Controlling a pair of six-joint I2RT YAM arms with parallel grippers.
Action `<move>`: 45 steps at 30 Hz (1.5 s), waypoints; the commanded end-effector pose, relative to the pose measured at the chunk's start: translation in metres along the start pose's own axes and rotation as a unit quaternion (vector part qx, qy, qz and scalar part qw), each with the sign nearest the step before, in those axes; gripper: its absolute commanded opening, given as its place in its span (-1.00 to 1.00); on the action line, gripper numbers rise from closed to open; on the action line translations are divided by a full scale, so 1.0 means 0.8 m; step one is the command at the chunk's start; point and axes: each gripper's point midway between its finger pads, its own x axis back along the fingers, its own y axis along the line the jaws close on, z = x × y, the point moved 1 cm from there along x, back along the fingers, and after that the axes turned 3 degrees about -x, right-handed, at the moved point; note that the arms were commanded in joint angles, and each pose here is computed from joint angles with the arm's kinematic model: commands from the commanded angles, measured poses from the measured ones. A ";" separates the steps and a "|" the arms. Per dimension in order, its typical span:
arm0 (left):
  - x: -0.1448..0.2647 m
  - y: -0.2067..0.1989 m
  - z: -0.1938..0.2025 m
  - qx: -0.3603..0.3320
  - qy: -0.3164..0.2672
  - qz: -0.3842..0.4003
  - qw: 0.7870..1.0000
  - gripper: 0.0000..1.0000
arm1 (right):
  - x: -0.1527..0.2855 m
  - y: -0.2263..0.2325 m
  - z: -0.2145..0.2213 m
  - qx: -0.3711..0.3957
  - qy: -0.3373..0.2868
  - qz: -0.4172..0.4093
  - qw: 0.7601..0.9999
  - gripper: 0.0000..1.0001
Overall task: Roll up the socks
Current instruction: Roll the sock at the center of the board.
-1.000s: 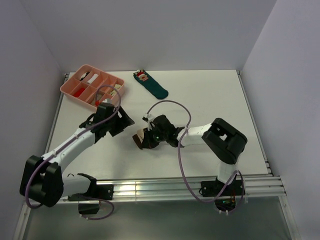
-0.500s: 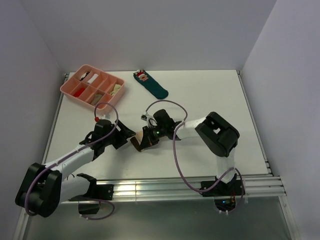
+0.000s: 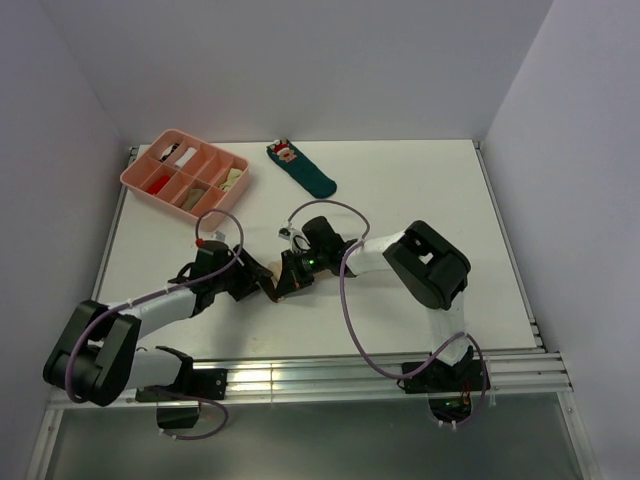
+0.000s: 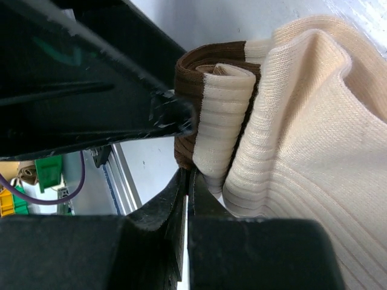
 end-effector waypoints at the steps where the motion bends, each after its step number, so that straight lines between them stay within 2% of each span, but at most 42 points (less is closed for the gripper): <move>1: -0.011 0.021 -0.001 -0.004 0.004 -0.047 0.999 0.29 | -0.003 0.004 -0.007 -0.001 0.004 -0.003 1.000 -1.00; 3: -0.018 0.025 0.001 -0.003 0.015 -0.062 0.998 0.26 | -0.001 0.008 -0.007 0.003 0.006 -0.007 1.000 -1.00; 6: -0.024 0.029 0.000 0.002 0.015 -0.072 0.997 0.09 | -0.001 0.007 -0.009 0.008 0.007 -0.006 1.000 -1.00; 8: -0.027 0.035 -0.001 0.008 0.013 -0.086 0.996 -0.19 | -0.002 0.008 -0.012 0.009 0.005 -0.006 1.000 -1.00; 9: -0.026 0.038 -0.001 0.009 0.015 -0.095 0.995 -0.39 | -0.002 0.008 -0.012 0.006 0.006 -0.006 1.000 -1.00; 10: -0.026 0.040 0.000 0.011 0.017 -0.101 0.995 -0.71 | -0.002 0.007 -0.013 0.006 0.005 -0.004 1.000 -1.00; 12: -0.024 0.045 0.003 0.014 0.028 -0.122 0.992 -0.99 | -0.001 0.007 -0.014 0.005 0.002 0.000 1.000 -1.00; 16: -0.013 0.046 -0.004 0.019 0.031 -0.168 0.985 -0.99 | 0.006 0.000 -0.014 0.012 -0.011 0.027 1.000 -0.87; 19: -0.004 0.028 -0.021 0.009 0.026 -0.195 0.980 -0.99 | 0.025 0.008 -0.023 0.037 -0.045 0.052 0.997 -0.56; 20: 0.002 0.027 -0.030 0.001 0.023 -0.226 0.974 -0.99 | 0.030 0.004 -0.027 0.045 -0.060 0.069 0.995 -0.47; 21: 0.004 0.028 -0.034 -0.009 0.017 -0.245 0.969 -0.99 | 0.035 0.000 -0.025 0.048 -0.066 0.082 0.993 -0.29; 25: 0.007 0.023 -0.035 -0.036 0.042 -0.304 0.951 -0.99 | 0.063 0.004 -0.042 0.092 -0.123 0.134 0.979 -0.07; 27: 0.007 0.016 -0.033 -0.047 0.056 -0.315 0.946 -0.99 | 0.071 -0.001 -0.048 0.123 -0.154 0.183 0.963 0.04; 30: 0.002 0.021 -0.028 -0.055 0.078 -0.333 0.938 -0.99 | 0.077 0.022 -0.055 0.186 -0.188 0.221 0.939 0.14; 31: -0.001 0.025 -0.024 -0.055 0.090 -0.341 0.934 -0.99 | 0.083 0.019 -0.064 0.198 -0.210 0.257 0.922 0.15; 35: -0.005 0.024 -0.023 -0.067 0.110 -0.355 0.926 -0.99 | 0.065 0.042 -0.067 0.260 -0.229 0.294 0.891 0.16; 45: -0.009 0.027 -0.014 -0.078 0.142 -0.372 0.914 -0.99 | -0.010 0.073 -0.044 0.333 -0.218 0.301 0.867 0.18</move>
